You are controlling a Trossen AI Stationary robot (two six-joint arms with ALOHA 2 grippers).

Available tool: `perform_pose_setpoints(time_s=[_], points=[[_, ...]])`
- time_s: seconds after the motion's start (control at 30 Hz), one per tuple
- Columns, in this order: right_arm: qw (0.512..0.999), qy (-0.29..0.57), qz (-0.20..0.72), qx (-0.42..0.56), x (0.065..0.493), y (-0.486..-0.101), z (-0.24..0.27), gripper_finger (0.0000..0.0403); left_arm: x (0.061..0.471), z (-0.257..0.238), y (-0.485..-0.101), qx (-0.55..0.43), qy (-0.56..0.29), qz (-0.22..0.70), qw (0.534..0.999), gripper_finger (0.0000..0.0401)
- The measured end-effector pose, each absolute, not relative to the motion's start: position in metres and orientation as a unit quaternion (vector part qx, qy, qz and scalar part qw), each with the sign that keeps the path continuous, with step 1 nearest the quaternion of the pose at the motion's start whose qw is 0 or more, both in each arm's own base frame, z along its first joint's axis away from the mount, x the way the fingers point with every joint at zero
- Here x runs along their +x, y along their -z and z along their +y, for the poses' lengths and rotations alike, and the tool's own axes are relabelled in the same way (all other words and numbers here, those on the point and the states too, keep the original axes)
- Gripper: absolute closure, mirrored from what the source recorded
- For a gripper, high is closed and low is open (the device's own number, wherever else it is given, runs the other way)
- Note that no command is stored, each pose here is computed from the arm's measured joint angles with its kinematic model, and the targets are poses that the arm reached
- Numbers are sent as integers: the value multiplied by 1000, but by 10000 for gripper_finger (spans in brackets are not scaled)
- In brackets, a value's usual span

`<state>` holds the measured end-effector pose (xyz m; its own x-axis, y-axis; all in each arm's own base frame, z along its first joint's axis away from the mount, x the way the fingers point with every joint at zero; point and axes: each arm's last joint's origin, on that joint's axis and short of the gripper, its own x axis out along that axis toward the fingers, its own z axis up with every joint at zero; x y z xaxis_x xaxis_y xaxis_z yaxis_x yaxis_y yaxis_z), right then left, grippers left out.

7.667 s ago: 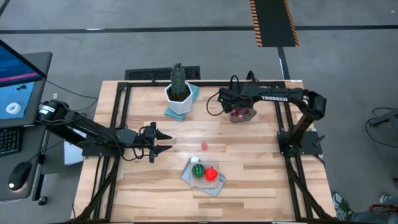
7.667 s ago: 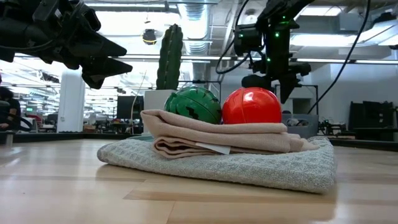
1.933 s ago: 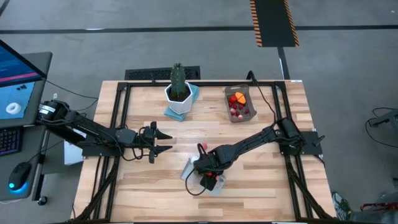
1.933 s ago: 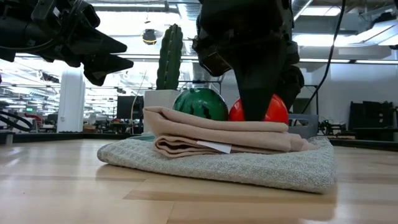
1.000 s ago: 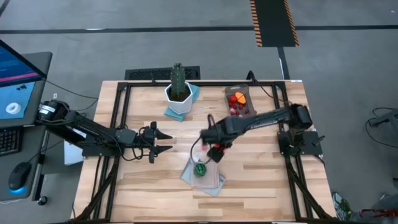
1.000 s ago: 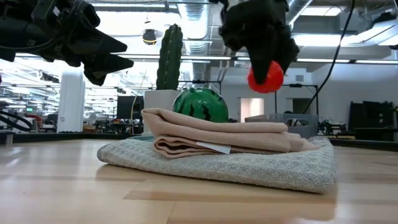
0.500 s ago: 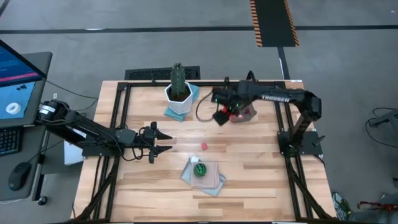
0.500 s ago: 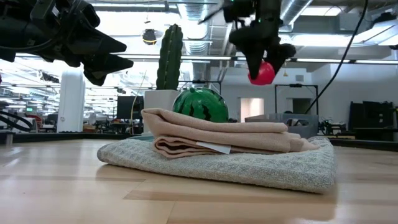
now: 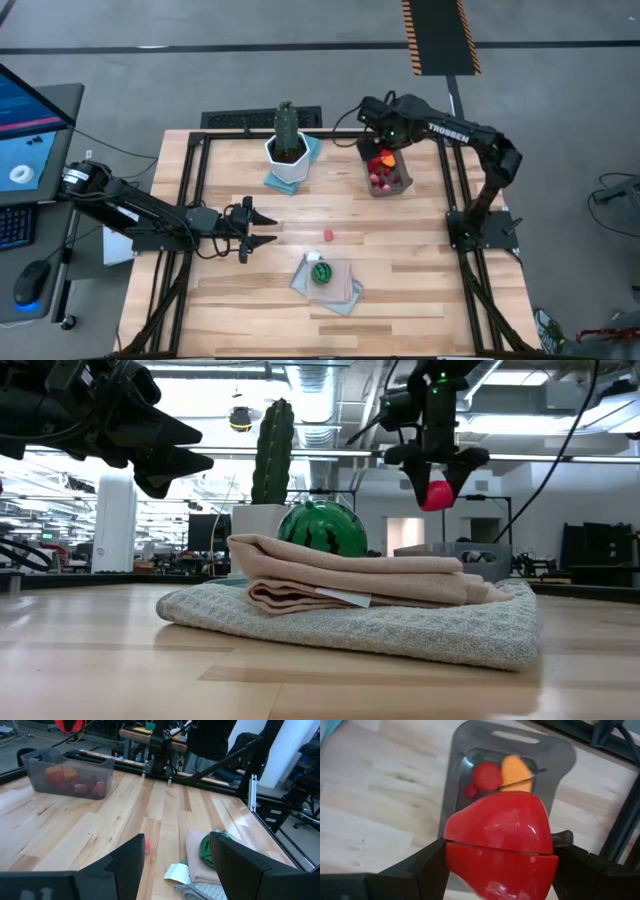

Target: Pick and placing Produce into tupperware

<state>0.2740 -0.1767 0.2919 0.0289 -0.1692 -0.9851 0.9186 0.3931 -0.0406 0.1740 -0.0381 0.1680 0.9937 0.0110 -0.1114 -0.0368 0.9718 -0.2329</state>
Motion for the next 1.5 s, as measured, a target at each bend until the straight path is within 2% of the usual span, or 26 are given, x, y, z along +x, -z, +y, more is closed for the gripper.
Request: perform_pose_setpoints(time_s=[0.27, 0.53, 0.87, 0.97, 1.17, 1.23, 1.5], points=[[621, 434, 544, 362, 269, -284, -185, 97, 174, -38, -167, -118, -13, 62, 991, 188], [596, 441, 566, 360, 261, -259, -185, 97, 174, -38, -167, -119, -13, 62, 991, 188], [616, 437, 552, 353, 265, -251, -189, 92, 174, -38, -167, -119, -13, 62, 991, 188], [616, 437, 552, 353, 265, -251, -189, 76, 174, -38, -167, -118, -13, 62, 991, 188], [617, 444, 549, 349, 265, -251, -189, 14, 174, -38, -166, -118, -13, 63, 991, 188], [617, 442, 550, 348, 265, -251, -189, 7, 174, -38, -166, -118, -13, 63, 991, 188], [628, 419, 569, 327, 269, -251, -182, 36, 174, -38, -166, -118, -13, 63, 991, 188]])
